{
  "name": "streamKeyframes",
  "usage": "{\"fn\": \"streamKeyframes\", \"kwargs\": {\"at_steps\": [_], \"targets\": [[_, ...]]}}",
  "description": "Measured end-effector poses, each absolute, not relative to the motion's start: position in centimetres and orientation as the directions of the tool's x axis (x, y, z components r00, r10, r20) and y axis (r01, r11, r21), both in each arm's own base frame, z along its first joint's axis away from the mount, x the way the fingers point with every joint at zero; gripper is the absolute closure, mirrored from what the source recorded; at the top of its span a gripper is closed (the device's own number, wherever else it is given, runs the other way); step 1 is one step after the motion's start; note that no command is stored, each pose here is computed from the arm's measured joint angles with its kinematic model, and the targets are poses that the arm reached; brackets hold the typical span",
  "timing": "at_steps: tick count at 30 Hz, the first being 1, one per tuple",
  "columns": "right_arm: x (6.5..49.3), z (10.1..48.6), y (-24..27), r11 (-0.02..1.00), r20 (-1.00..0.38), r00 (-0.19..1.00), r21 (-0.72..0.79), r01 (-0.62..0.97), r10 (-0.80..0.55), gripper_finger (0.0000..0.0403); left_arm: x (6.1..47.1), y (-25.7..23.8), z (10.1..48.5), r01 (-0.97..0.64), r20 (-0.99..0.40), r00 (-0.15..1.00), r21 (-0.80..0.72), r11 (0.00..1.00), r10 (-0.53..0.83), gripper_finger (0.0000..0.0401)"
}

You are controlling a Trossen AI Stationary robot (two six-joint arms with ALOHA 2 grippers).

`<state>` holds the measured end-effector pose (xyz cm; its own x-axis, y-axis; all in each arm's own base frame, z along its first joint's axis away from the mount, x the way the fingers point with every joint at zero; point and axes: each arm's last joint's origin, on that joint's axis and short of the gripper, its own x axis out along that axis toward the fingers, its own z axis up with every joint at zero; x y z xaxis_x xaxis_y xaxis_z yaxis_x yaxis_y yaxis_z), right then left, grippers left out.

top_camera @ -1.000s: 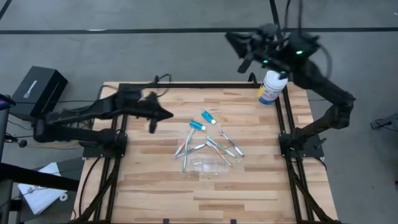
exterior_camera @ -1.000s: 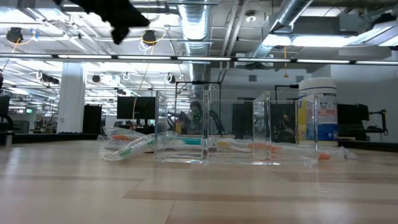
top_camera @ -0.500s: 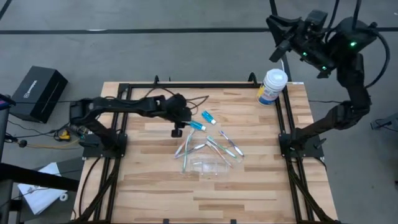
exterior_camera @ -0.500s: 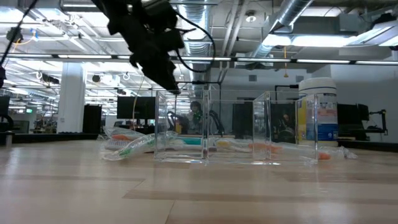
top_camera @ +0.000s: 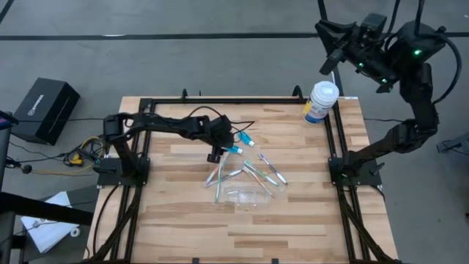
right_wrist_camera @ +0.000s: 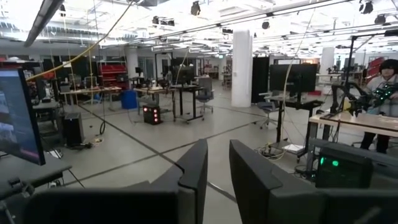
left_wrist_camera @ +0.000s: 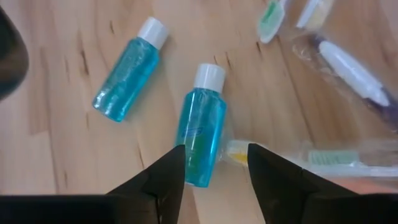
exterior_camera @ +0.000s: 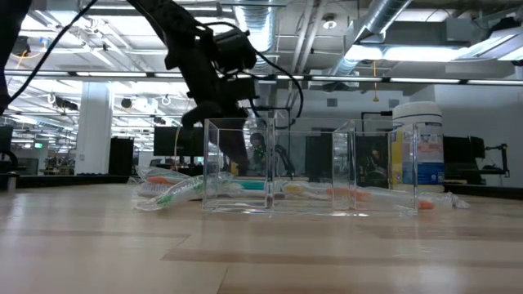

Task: Pick & Place toothbrushing station
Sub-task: Put the blue mouthwash into the transparent organizer

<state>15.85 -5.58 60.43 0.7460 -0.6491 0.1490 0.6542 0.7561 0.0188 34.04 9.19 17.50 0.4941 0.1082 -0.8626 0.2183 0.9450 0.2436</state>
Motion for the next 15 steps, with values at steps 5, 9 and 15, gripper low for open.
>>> {"fn": "streamKeyframes", "kwargs": {"at_steps": [5,9,15], "targets": [[15.9,60.5,-5.6,0.757,0.151,0.747,0.017,0.653,-0.648,0.0343,34.6,9.7,16.1,0.219,-0.879,0.466,0.225,0.949,0.101,0.0233],[15.9,60.4,-5.6,0.758,0.151,0.748,0.016,0.652,-0.647,0.0343,34.7,10.0,14.8,0.224,-0.897,0.431,0.209,0.952,0.096,0.0231],[15.9,60.5,-5.6,0.758,0.151,0.748,0.009,0.653,-0.646,0.0343,34.8,10.5,14.7,0.226,-0.891,0.435,0.25,0.942,0.132,0.023]]}}
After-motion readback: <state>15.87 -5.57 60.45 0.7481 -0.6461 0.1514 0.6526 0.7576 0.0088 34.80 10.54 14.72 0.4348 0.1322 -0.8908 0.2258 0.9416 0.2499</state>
